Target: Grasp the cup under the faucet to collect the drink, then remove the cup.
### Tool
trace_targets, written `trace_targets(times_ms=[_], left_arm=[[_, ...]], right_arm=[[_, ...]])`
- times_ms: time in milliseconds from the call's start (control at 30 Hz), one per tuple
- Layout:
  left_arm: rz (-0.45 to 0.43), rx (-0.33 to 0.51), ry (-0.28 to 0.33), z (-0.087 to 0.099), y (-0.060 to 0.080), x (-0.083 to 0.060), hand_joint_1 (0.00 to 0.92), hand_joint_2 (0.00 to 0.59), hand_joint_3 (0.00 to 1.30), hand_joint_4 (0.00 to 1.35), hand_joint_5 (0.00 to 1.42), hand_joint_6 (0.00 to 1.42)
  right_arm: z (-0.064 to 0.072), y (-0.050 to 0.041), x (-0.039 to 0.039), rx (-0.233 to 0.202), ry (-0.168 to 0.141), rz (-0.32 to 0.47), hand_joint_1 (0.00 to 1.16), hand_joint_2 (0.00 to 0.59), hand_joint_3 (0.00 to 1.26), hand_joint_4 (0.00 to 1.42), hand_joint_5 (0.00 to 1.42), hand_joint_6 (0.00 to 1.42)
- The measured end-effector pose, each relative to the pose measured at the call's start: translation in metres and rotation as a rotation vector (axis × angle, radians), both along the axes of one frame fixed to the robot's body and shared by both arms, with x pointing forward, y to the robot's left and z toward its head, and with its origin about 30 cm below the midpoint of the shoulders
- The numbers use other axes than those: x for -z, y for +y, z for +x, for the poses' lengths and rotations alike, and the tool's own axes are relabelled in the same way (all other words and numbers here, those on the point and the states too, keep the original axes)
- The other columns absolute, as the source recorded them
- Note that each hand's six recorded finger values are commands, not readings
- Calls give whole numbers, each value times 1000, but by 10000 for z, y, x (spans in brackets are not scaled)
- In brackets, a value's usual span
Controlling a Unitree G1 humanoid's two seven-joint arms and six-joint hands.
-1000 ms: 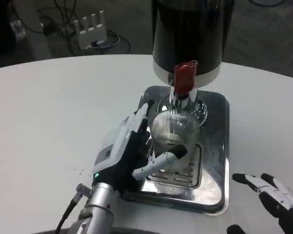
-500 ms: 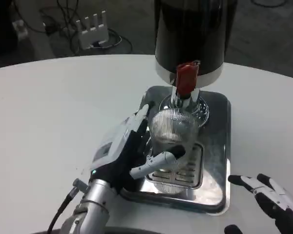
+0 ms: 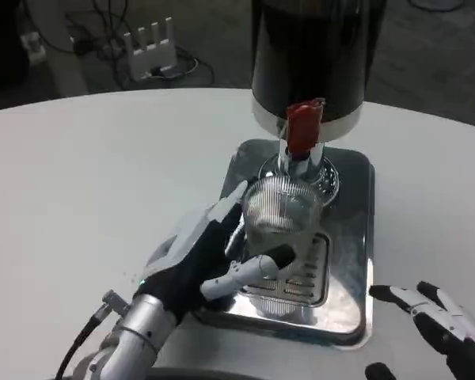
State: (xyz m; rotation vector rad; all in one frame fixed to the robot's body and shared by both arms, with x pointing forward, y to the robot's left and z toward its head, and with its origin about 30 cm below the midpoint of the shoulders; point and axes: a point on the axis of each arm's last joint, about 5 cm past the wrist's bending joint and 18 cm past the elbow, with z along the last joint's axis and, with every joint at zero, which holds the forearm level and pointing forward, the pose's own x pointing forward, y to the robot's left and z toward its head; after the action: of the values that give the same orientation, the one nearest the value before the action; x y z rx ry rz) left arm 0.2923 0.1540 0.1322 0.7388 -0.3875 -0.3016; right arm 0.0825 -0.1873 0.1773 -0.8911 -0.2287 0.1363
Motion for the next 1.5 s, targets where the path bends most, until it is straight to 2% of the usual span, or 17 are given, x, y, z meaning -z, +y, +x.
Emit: trace_targets(times_ms=[67, 133, 267, 367, 433, 533, 600, 733, 800, 1000, 1167, 1333, 1500], left_arm=[[-29, -19, -7, -47, 77, -37, 0, 0, 0, 0, 0, 0], [-55, -54, -26, -148, 216, -76, 0, 0, 0, 0, 0, 0], [-100, -91, -37, -286, 331, -112, 0, 0, 0, 0, 0, 0], [-159, -110, -56, -382, 444, -213, 0, 0, 0, 0, 0, 0], [-195, -107, -66, -398, 477, -286, 0, 0, 0, 0, 0, 0], [-313, -16, -37, -390, 528, -463, 0, 0, 0, 0, 0, 0], [-368, 74, -7, -367, 532, -564, 0, 0, 0, 0, 0, 0], [-418, 214, 48, -330, 516, -712, 0, 12, 0, 0, 0, 0], [-432, 258, 35, -332, 498, -801, 0, 13, 0, 0, 0, 0], [-461, 311, -18, -400, 475, -996, 0, 15, 0, 0, 13, 16], [-498, 318, -101, -511, 445, -1162, 0, 24, 0, 0, 81, 72], [-545, 320, -75, -494, 460, -1209, 0, 23, 0, 0, 108, 99], [-552, 332, -60, -479, 435, -1221, 0, 32, 11, 0, 134, 120]], right_arm=[[0, -2, 10, 3, 4, 2, 415, 452, 164, 116, 0, 0], [-2, -4, 16, 10, 0, 7, 415, 454, 165, 116, 0, 0], [5, 0, 17, 7, -4, 11, 416, 458, 165, 116, 0, 0], [7, 4, 18, 4, -4, 13, 417, 459, 165, 116, 0, 0], [8, 7, 18, 2, -4, 14, 418, 460, 165, 116, 0, 0], [9, 7, 18, 2, -4, 14, 418, 460, 165, 116, 0, 0], [9, 6, 18, 3, -5, 14, 418, 460, 165, 116, 0, 0], [9, 4, 17, 6, -6, 14, 418, 460, 165, 116, 0, 0], [8, 1, 17, 8, -7, 15, 418, 460, 165, 116, 0, 0], [3, -5, 18, 16, -11, 27, 419, 464, 165, 116, 0, 0], [-3, -5, 21, 21, -12, 29, 419, 466, 167, 116, 0, 0], [-3, 5, 24, 16, -11, 34, 420, 466, 172, 116, 0, 0], [-11, 3, 29, 18, -6, 34, 420, 467, 173, 116, 0, 0]])
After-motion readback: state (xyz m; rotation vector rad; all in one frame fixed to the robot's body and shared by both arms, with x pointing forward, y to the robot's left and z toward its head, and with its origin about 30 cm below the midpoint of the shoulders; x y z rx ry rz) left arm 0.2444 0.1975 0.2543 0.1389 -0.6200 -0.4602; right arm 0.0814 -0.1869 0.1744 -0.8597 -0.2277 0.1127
